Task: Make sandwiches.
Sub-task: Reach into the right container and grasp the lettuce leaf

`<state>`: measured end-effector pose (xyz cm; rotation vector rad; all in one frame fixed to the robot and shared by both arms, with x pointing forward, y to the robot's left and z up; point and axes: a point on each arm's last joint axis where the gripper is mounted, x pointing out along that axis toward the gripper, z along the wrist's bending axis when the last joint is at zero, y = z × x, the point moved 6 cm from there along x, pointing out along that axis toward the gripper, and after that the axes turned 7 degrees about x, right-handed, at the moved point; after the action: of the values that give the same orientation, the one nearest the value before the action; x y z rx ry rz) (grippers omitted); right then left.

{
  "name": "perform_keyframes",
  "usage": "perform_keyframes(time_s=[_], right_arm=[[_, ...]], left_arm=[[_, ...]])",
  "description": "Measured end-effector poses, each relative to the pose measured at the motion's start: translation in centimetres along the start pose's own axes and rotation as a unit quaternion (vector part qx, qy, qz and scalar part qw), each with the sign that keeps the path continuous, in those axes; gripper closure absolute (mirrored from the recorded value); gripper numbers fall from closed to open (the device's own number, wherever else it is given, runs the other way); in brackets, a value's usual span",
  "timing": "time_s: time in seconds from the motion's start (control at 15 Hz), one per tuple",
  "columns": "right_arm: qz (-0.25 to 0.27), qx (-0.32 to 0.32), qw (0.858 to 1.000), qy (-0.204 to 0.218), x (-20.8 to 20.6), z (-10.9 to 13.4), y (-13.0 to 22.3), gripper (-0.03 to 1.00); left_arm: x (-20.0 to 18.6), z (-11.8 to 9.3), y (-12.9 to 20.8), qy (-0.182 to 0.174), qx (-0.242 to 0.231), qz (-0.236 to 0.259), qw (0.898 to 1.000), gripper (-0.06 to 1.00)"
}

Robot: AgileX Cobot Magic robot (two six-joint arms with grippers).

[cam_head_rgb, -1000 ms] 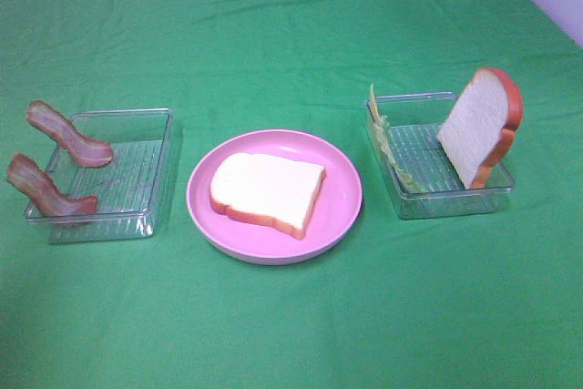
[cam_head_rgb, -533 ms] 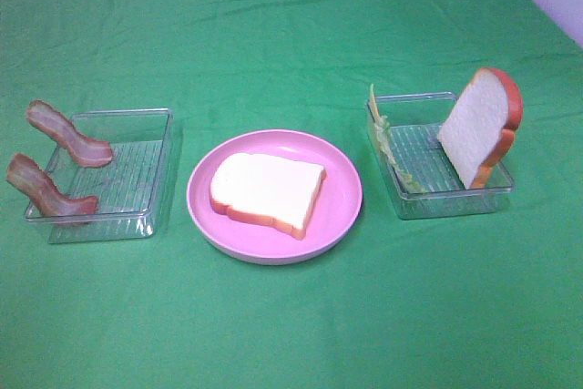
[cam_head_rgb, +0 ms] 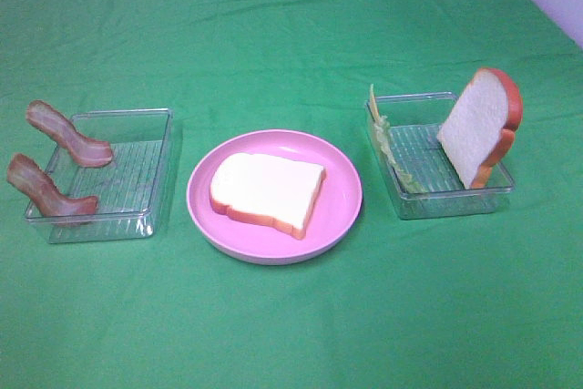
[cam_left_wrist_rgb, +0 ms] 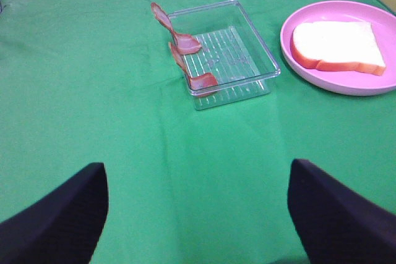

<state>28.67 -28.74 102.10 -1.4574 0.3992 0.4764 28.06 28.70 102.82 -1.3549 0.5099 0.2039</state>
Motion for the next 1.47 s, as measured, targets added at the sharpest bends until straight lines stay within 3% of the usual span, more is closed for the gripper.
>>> perform_keyframes(time_s=[0.13,0.27,0.6,1.0,1.13,1.27,1.47], right_arm=[[-0.034,0.006,0.999,-0.006,0.7,0.2,-2.1,0.24],[-0.035,0.015,0.999,-0.01,2.0,0.2,-3.6,0.24],[0.074,0.053,0.996,-0.013,9.3,0.1,-6.3,0.26],[0.21,0.052,0.976,-0.04,17.3,0.7,-11.0,0.27],[0.275,0.061,0.956,-0.081,20.7,1.9,-13.0,0.27],[0.304,0.054,0.946,-0.096,22.4,2.5,-14.0,0.27],[0.357,-0.025,0.928,-0.103,25.0,6.7,-13.5,0.27]], left_arm=[[0.4,0.0,0.0,0.0,-0.002,-0.005,1.0,0.18],[0.5,0.0,-0.1,0.0,-0.002,-0.01,1.0,0.18],[0.5,0.0,-0.1,0.0,-0.002,-0.009,1.0,0.18],[0.5,0.0,-0.1,0.0,-0.002,-0.01,1.0,0.18],[0.5,0.0,-0.1,0.0,-0.002,-0.01,1.0,0.18],[0.5,0.0,-0.1,0.001,-0.002,-0.01,1.0,0.18],[0.5,0.0,-0.1,0.001,-0.002,-0.01,1.0,0.18]])
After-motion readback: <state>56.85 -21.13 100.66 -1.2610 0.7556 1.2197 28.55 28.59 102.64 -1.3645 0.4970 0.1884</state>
